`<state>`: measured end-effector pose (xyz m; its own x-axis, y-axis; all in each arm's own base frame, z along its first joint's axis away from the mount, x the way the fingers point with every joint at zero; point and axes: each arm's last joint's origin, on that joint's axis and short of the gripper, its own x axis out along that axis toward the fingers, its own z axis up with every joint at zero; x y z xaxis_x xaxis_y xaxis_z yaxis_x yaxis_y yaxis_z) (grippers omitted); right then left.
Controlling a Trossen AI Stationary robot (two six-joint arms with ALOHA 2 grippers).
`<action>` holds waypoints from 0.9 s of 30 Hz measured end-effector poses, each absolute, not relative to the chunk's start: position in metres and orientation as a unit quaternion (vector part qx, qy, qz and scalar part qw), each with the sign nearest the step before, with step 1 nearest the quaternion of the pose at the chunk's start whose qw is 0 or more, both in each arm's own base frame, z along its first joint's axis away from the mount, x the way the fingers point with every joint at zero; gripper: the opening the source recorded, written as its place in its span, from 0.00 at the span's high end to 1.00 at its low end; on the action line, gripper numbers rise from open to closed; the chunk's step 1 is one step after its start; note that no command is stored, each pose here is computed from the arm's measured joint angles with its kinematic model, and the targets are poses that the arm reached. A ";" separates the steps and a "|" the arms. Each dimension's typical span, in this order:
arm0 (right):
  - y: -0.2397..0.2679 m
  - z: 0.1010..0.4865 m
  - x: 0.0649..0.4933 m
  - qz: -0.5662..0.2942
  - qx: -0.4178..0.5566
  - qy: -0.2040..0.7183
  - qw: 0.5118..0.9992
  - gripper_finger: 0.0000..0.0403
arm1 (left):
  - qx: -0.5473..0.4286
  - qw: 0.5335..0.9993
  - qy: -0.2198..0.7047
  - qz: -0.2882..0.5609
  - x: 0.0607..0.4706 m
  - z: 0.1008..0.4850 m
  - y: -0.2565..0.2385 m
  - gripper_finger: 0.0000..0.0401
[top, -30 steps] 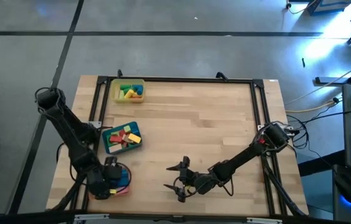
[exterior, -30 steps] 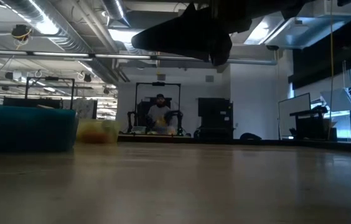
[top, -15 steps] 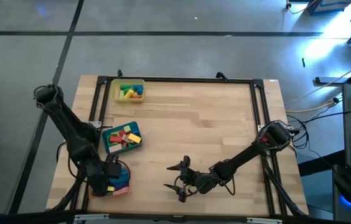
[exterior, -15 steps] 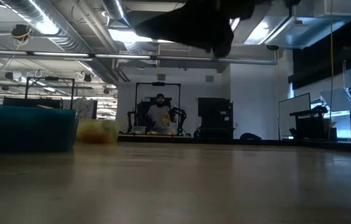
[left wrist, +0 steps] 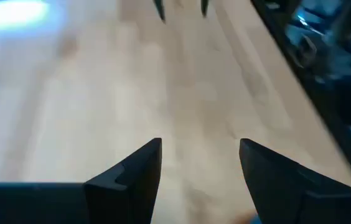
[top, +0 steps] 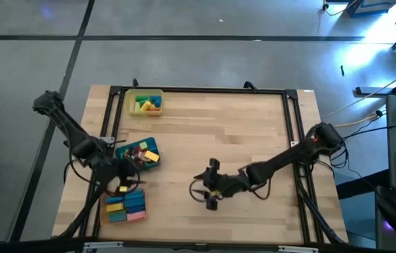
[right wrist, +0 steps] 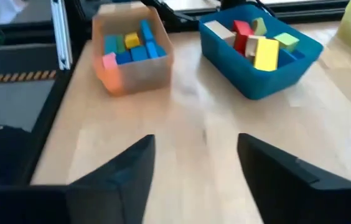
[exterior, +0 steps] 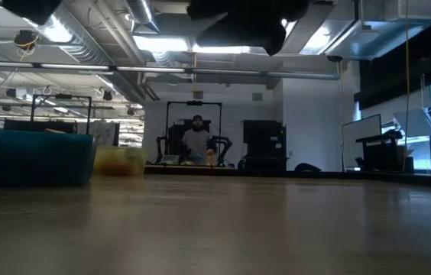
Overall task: Sort blocks by size
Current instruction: Return to Home Position
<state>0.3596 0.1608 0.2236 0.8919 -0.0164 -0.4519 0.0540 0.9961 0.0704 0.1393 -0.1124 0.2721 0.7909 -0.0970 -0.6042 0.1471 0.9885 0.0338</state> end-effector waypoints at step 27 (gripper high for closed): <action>0.037 0.209 0.202 -0.007 0.094 0.051 0.994 0.85 | 0.041 0.986 0.161 -0.028 0.128 0.230 -0.038 0.94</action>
<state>0.2017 0.0372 0.2086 0.9946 -0.0035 -0.1035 0.0230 0.9821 0.1872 0.1276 -0.0377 0.2299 0.9466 -0.0417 -0.3196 0.0682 0.9950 0.0724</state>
